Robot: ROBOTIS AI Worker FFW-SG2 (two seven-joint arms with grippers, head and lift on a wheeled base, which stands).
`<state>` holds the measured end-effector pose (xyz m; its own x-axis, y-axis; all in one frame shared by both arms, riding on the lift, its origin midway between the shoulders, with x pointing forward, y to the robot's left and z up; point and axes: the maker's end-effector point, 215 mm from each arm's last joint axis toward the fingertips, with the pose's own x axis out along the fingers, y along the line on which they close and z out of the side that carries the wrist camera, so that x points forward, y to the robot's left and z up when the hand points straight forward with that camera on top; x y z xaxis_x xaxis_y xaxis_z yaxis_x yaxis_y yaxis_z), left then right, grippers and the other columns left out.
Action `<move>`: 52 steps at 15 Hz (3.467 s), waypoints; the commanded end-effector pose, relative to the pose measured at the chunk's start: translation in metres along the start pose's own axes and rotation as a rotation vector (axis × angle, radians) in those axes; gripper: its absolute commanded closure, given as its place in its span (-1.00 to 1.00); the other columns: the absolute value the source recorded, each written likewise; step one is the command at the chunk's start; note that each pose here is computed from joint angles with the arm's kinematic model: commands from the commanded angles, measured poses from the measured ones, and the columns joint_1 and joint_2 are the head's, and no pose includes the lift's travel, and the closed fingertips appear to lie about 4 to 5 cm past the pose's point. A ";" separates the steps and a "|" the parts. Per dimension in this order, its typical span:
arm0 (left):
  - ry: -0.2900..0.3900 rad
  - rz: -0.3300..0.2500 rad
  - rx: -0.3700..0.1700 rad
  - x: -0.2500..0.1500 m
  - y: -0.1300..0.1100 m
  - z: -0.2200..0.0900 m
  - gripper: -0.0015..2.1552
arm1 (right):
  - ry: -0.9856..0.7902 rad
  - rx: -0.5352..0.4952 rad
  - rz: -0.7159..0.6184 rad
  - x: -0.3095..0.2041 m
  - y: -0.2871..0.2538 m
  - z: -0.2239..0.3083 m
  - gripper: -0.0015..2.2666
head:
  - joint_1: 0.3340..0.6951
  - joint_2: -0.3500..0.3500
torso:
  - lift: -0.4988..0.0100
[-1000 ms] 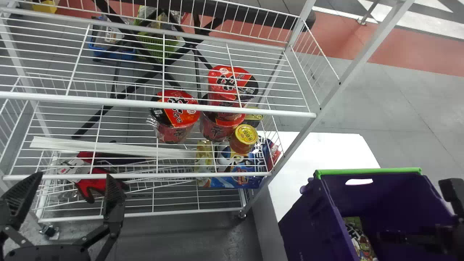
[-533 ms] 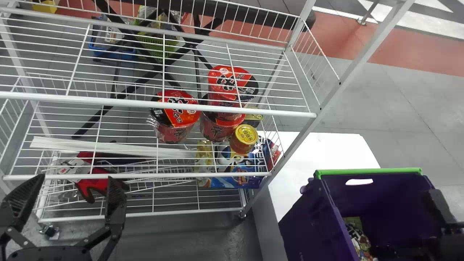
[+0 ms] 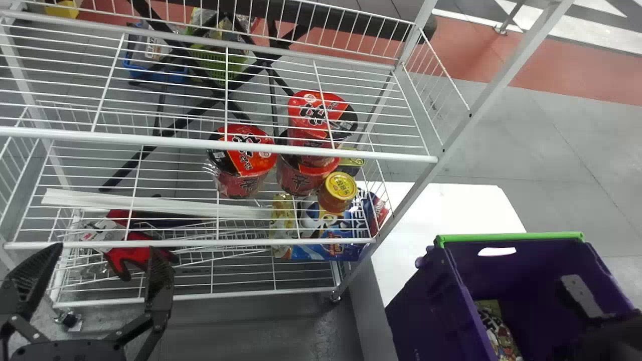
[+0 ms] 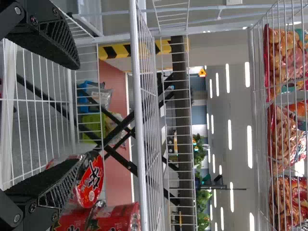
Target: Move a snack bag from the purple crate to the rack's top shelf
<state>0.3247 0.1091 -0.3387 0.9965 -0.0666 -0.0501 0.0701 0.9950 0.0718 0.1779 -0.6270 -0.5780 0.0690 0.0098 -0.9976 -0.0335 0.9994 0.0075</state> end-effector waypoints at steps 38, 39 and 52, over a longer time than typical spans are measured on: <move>0.041 0.011 -0.044 0.024 0.027 -0.036 -0.87 | -0.129 -0.088 -0.065 0.090 -0.020 0.024 -0.81 | 1.00 -1.00 | -0.84; 0.051 0.007 -0.048 0.023 0.025 -0.041 -0.87 | -0.130 -0.091 -0.057 0.091 -0.019 0.023 -0.81 | 1.00 -1.00 | -0.84; 0.051 0.005 -0.047 0.022 0.026 -0.046 -0.87 | -0.102 -0.030 -0.067 0.093 -0.029 -0.006 -0.81 | 1.00 -1.00 | -0.84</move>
<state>0.3459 0.1365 -0.3849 0.9927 -0.0578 -0.1055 0.0609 0.9978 0.0265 0.1843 -0.6538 -0.6710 0.1729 -0.0516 -0.9836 -0.0644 0.9959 -0.0635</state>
